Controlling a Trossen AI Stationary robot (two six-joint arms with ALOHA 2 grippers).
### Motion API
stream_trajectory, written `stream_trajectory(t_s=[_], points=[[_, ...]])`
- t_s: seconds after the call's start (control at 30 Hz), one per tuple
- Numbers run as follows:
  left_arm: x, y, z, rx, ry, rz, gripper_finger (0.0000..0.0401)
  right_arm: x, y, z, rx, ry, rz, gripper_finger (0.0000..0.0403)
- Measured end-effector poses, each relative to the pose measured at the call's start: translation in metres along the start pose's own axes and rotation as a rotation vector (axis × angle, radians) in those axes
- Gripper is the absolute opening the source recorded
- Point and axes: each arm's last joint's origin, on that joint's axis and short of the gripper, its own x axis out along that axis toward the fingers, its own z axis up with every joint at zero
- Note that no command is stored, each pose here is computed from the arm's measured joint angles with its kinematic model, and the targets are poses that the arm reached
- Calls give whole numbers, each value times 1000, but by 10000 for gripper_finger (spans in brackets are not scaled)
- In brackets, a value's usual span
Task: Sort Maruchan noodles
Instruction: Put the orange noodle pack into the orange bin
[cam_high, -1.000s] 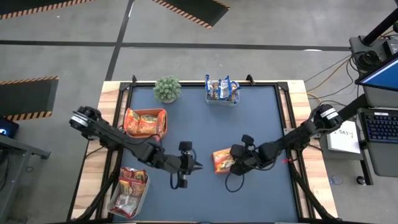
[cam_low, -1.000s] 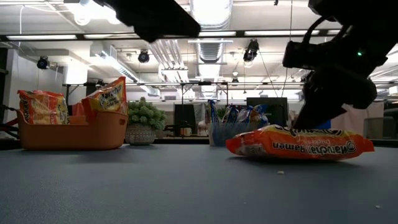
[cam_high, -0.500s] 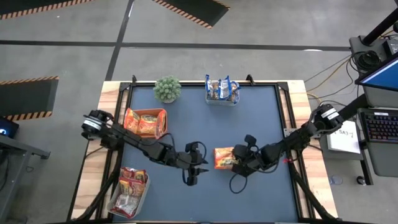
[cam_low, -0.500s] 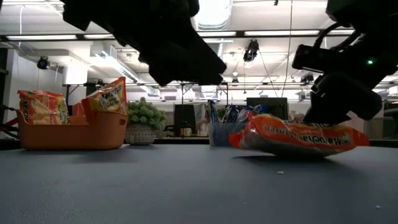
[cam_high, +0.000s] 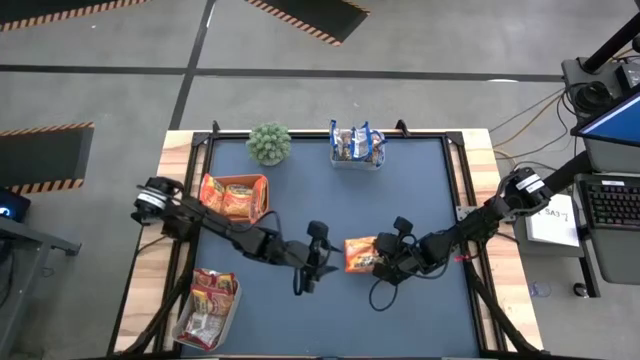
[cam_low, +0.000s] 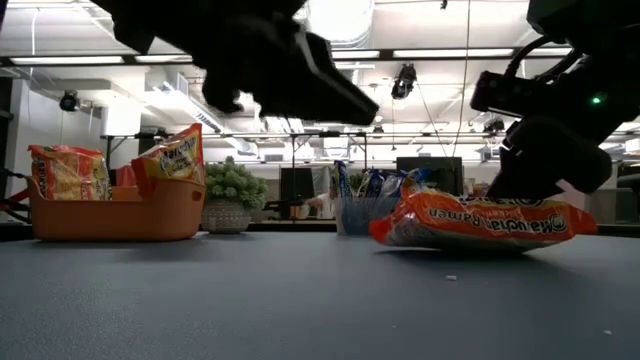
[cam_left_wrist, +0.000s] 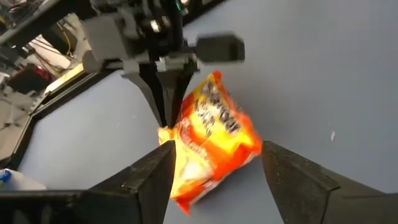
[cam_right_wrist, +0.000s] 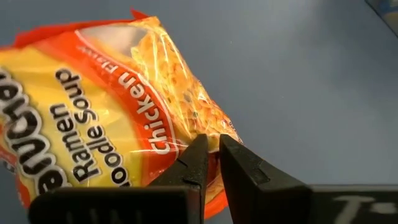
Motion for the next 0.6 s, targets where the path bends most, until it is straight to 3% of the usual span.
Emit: stream_trajectory(t_s=[0.13, 0.43, 0.6], points=[[10, -5, -9, 70, 24, -5, 221, 0, 1, 1, 50, -10, 15, 33], [35, -21, -34, 82, 54, -14, 222, 2, -1, -2, 86, -8, 3, 33], [45, -24, -40, 82, 32, 103, 222, 3, -3, -5, 98, -16, 1, 33]])
